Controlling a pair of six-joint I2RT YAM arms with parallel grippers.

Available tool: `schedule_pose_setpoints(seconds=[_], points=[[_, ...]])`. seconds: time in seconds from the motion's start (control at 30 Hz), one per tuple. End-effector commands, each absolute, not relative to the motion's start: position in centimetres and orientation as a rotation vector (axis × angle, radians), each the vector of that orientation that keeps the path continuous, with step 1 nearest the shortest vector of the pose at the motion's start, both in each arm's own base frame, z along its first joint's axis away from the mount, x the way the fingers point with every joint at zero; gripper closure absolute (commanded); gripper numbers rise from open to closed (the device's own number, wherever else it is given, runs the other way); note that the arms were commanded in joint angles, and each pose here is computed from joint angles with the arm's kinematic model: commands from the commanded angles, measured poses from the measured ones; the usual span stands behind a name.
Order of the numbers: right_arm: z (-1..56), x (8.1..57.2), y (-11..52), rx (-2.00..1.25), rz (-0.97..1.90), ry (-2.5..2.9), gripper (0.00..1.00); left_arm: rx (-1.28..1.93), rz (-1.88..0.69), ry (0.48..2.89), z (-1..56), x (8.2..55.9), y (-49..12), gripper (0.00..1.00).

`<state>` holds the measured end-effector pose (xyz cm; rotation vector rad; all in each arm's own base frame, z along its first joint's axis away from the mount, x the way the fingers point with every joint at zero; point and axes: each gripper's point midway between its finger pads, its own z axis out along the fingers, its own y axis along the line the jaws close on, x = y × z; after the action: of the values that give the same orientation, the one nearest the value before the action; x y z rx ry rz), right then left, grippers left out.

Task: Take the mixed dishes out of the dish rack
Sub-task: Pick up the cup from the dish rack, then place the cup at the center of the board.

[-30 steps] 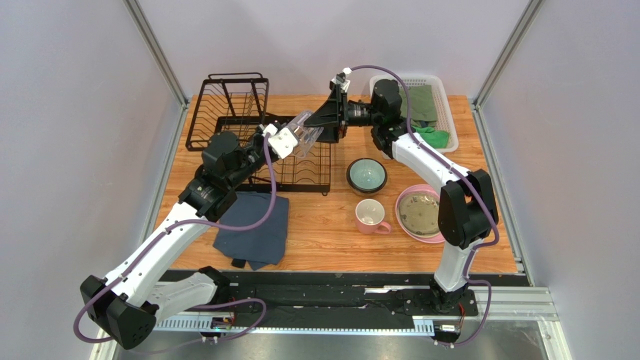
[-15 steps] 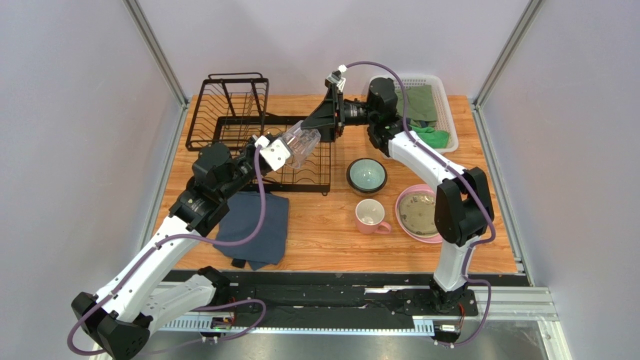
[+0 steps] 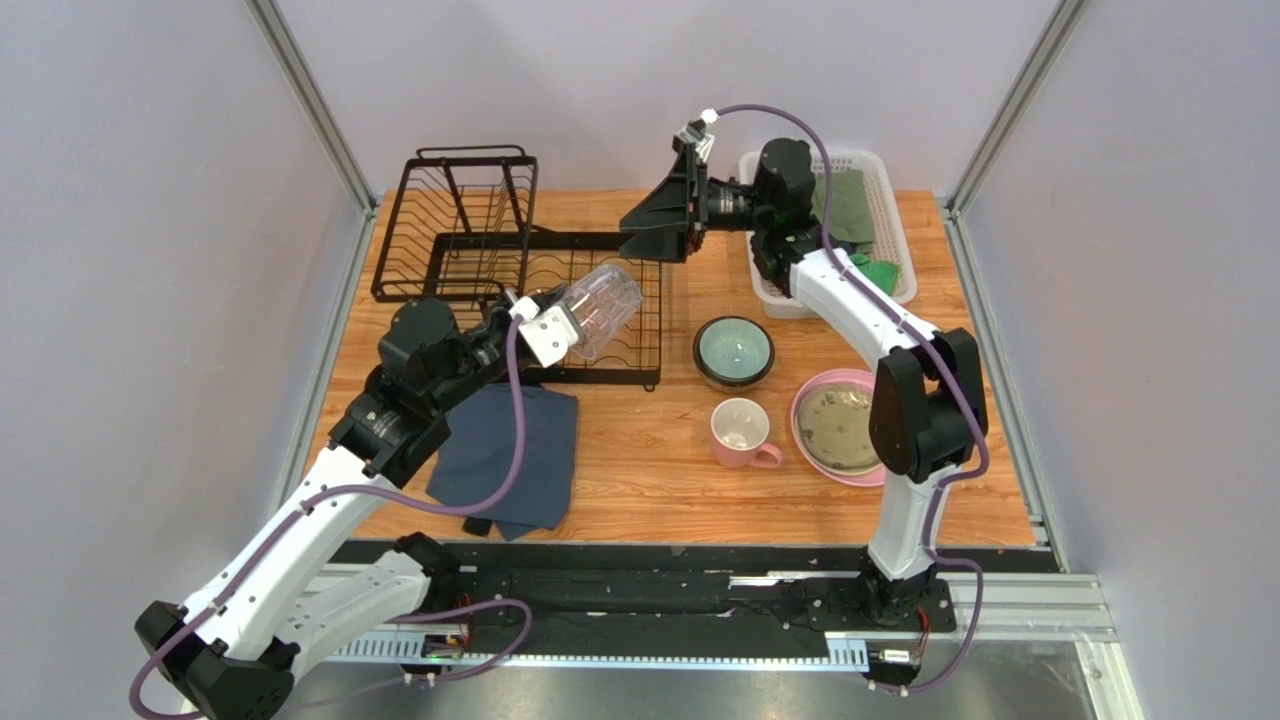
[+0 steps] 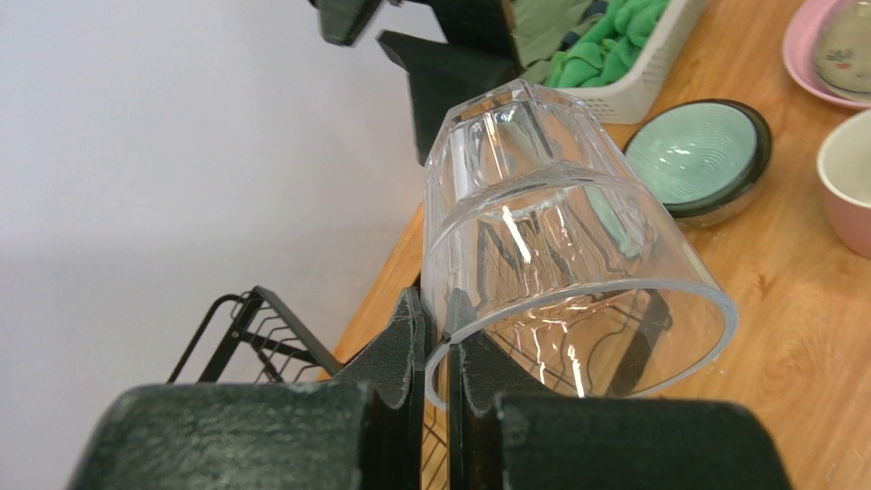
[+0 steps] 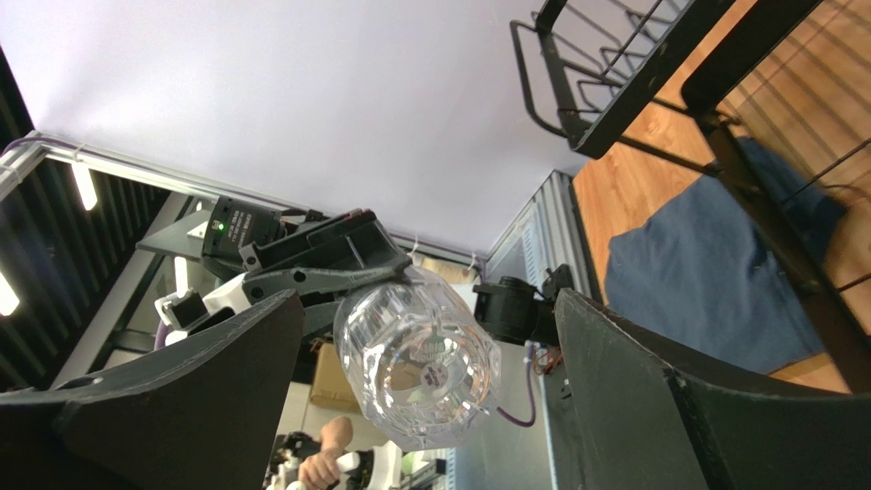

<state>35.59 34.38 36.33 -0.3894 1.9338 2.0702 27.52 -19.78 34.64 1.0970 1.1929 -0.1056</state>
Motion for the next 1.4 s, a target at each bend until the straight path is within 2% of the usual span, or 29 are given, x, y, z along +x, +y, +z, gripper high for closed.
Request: schedule_pose_setpoints(seconds=[0.0, 0.3, 0.67, 0.9, 1.37], points=[[37.3, 37.2, 32.8, -0.421, 1.968, 1.904, 0.02, 1.216, -0.162, 1.115, 35.1, 25.6, -21.0, 1.0], [35.5, 39.6, 29.9, -0.385, 1.7, 1.954, 0.02, 1.459, -0.284, 1.263, 31.5, 24.3, -22.2, 1.0], [32.5, 42.4, 24.8, -0.317, 1.136, 2.069, 0.02, 1.764, -0.348, 1.698, 22.7, 23.8, -25.3, 1.0], [31.2, 42.3, 22.6, -0.287, 1.046, 2.109, 0.02, 1.948, -0.3, 1.948, 17.8, 23.6, -26.1, 1.0], [30.4, 41.1, 19.3, -0.271, 0.979, 2.129, 0.02, 2.122, -0.222, 2.135, 13.8, 23.5, -28.3, 1.0]])
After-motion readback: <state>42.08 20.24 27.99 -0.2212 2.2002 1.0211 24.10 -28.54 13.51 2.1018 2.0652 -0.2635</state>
